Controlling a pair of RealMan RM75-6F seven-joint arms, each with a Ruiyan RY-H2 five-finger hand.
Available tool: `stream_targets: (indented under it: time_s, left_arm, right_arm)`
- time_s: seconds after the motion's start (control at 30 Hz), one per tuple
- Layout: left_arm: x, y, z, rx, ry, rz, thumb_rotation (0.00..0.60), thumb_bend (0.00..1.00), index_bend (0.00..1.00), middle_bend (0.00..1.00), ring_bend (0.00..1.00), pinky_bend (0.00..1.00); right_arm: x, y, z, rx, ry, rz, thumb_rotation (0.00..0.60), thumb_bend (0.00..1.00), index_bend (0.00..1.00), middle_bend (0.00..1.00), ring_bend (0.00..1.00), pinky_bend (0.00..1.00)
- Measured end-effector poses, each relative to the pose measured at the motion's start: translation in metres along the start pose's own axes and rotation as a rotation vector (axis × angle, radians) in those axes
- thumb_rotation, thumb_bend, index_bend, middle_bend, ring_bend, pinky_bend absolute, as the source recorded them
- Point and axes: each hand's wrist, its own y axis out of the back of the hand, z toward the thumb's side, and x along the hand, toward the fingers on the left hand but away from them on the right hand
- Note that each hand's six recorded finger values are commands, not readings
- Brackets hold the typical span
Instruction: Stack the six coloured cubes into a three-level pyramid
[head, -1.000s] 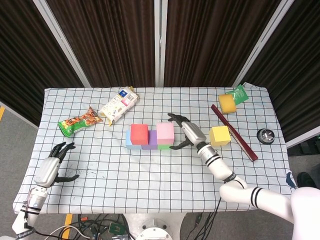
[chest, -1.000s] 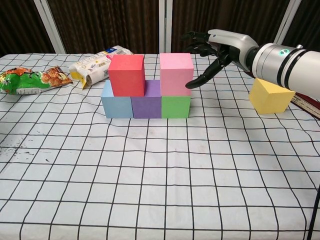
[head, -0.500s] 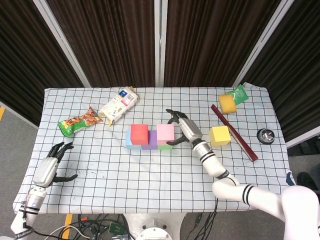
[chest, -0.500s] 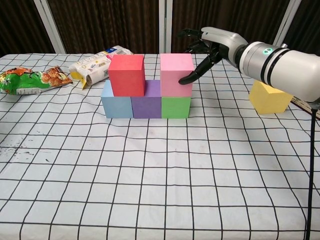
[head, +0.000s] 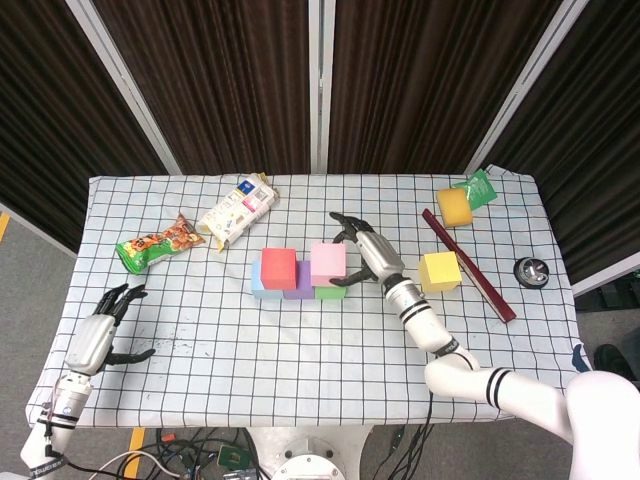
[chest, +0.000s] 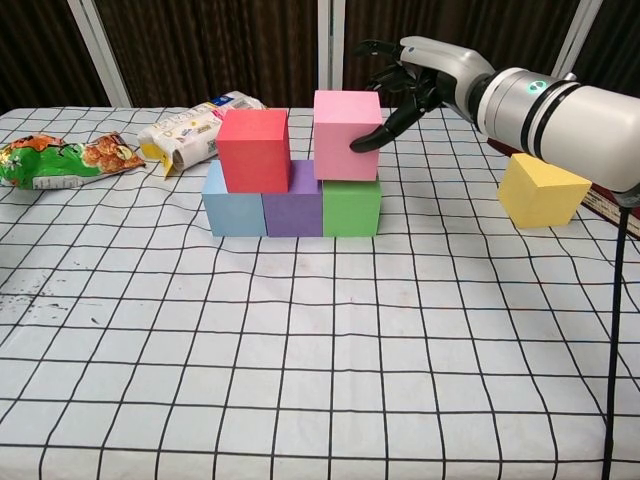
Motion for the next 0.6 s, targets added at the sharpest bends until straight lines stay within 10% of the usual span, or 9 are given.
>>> stream_targets:
  time_s: [0.6]
  left_arm:
    - [-0.001, 0.002, -0.002, 0.000, 0.003, 0.001, 0.600, 0.00, 0.07, 0.17, 0.00, 0.03]
  right_arm:
    - [-0.008, -0.014, 0.004, 0.009, 0.021, 0.031, 0.600, 0.07, 0.00, 0.45, 0.03, 0.00]
